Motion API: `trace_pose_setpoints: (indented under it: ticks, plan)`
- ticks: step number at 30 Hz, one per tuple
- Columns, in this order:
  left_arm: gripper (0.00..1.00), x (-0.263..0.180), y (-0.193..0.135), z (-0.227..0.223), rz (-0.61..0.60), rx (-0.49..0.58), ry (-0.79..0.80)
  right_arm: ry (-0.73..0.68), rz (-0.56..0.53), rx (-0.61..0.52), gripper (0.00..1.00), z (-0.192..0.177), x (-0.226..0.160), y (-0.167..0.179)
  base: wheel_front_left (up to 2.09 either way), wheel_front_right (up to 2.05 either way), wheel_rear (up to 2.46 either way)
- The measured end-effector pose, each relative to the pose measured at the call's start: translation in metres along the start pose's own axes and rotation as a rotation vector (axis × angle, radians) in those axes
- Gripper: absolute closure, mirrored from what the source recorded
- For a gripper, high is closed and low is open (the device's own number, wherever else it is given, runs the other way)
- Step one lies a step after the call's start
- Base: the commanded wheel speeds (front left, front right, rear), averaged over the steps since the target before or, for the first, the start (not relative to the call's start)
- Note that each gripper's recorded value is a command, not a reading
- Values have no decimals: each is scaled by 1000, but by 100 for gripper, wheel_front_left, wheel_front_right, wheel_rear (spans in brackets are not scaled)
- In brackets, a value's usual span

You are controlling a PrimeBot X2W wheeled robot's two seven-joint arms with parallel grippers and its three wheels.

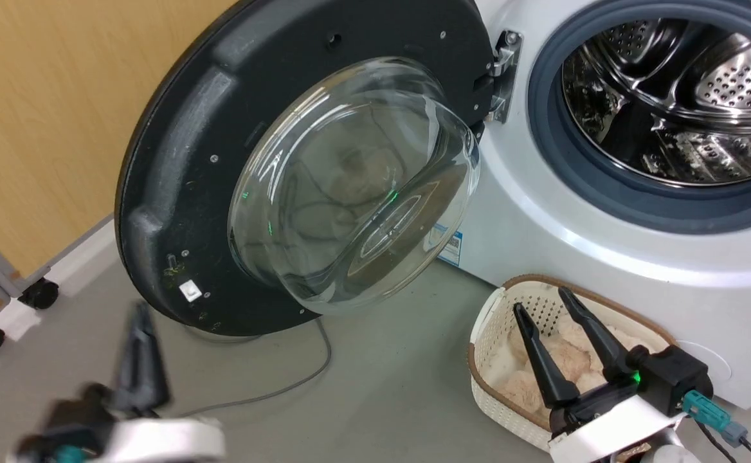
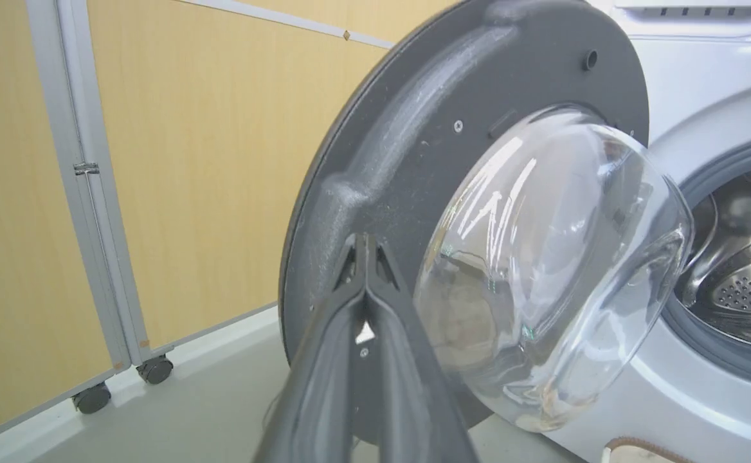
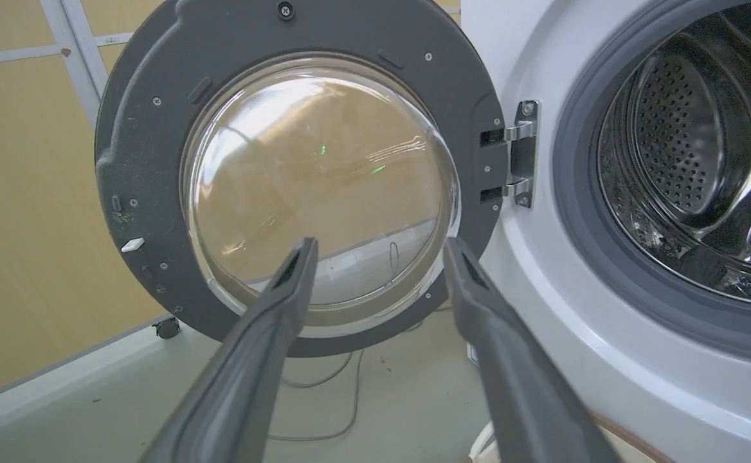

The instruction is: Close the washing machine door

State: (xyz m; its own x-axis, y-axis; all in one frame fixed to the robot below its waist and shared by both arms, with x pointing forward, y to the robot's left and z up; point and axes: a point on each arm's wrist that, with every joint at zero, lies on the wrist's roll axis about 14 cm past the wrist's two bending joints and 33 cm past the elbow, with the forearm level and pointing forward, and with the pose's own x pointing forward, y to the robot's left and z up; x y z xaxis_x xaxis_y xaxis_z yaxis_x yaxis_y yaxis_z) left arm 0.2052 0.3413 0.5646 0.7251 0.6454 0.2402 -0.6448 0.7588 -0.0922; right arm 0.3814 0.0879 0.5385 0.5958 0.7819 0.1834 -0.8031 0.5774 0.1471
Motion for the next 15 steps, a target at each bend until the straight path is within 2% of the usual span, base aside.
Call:
trace_pose_setpoints:
  ticks: [3,8,10,13,15]
  plan:
    - [100,18,17,11,20,-49,-38,-3,-14,1,0,0,-1,-5,0,0,0]
    - [100,60,56,25,98,-203,-41,-2,-57,-5,0,-2,-9,-19,0,0,0]
    - [100,77,72,24,139,-311,-18,2,-75,-5,0,-3,-13,-24,0,0,0]
    - [100,95,90,10,221,-573,54,9,-95,-15,0,-4,-18,-30,0,0,0]
    - [100,105,96,2,213,-558,117,8,-104,-16,0,-2,-20,-33,0,0,0]
